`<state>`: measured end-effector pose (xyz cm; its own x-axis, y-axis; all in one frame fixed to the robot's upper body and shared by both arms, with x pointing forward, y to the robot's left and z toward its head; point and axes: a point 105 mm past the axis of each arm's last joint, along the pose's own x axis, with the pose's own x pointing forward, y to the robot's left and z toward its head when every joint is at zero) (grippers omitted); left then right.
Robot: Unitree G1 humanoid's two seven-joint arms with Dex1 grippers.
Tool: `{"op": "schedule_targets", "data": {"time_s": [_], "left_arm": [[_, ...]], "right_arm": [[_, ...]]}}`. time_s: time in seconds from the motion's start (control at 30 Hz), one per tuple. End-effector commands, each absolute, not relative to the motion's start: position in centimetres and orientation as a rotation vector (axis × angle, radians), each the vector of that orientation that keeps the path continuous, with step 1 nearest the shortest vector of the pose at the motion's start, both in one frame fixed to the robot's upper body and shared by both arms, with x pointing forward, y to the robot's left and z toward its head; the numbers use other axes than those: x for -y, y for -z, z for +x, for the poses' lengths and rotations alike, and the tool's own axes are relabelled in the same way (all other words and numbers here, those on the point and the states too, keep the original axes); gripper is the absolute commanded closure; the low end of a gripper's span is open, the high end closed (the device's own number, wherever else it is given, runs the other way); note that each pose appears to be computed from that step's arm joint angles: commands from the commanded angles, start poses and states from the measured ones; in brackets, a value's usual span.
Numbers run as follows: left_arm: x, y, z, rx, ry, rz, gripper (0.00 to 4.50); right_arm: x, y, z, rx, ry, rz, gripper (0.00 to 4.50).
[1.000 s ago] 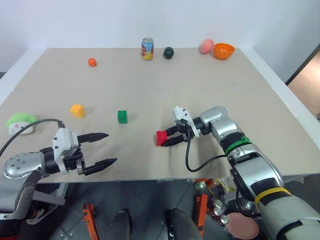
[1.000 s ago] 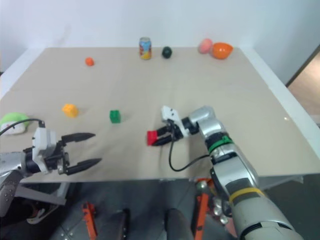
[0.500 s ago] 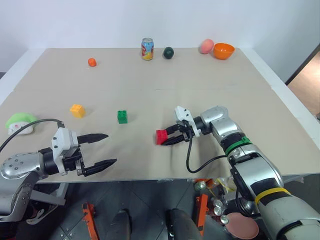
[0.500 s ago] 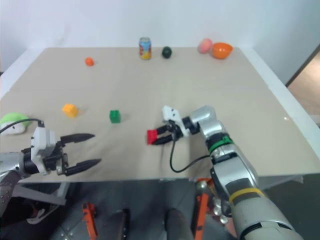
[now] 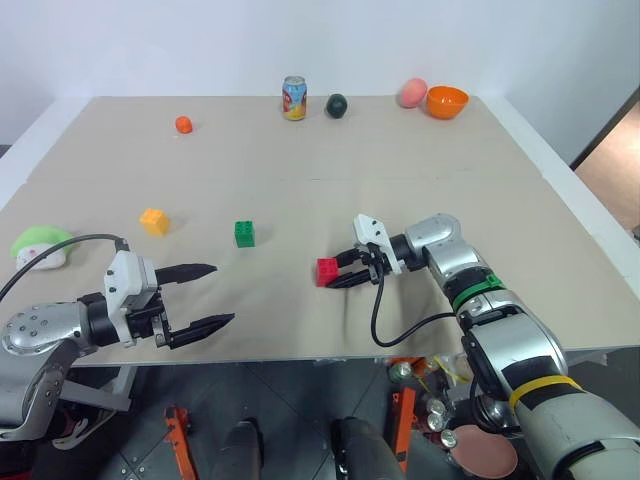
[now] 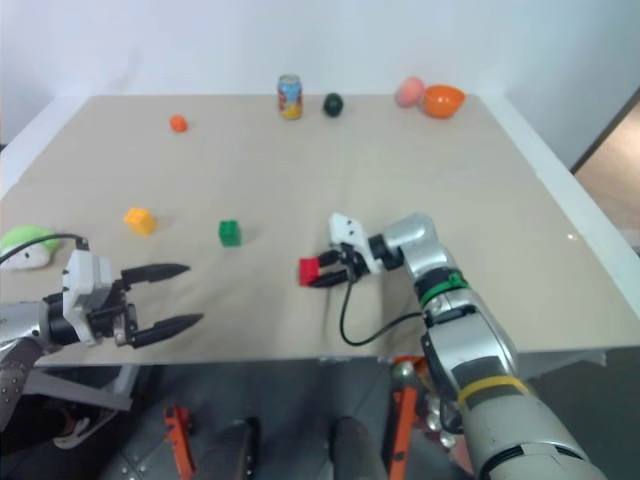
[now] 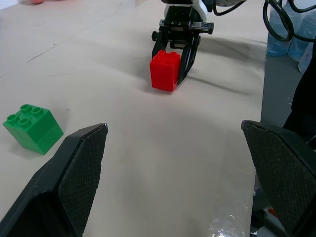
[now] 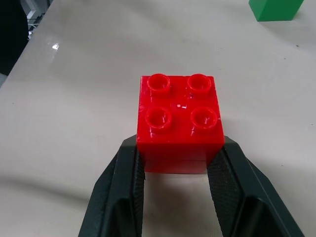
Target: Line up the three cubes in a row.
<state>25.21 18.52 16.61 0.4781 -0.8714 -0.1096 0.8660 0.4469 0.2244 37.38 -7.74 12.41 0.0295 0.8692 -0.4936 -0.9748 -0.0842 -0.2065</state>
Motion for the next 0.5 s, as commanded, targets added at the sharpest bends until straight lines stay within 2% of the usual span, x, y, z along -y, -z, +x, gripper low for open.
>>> {"op": "schedule_targets", "data": {"time_s": [0.03, 0.5], "left_arm": [[-18.2, -17.8, 24.9, 0.069, 1.087, 0.285, 0.00], [-18.0, -18.0, 25.2, 0.079, 1.092, 0.274, 0.00]], "right_arm": [[7.6, -13.5, 37.8, -0.180, -1.532, -0.598, 3.27], [7.9, -12.3, 37.3, -0.230, -1.563, -0.603, 3.27]]}}
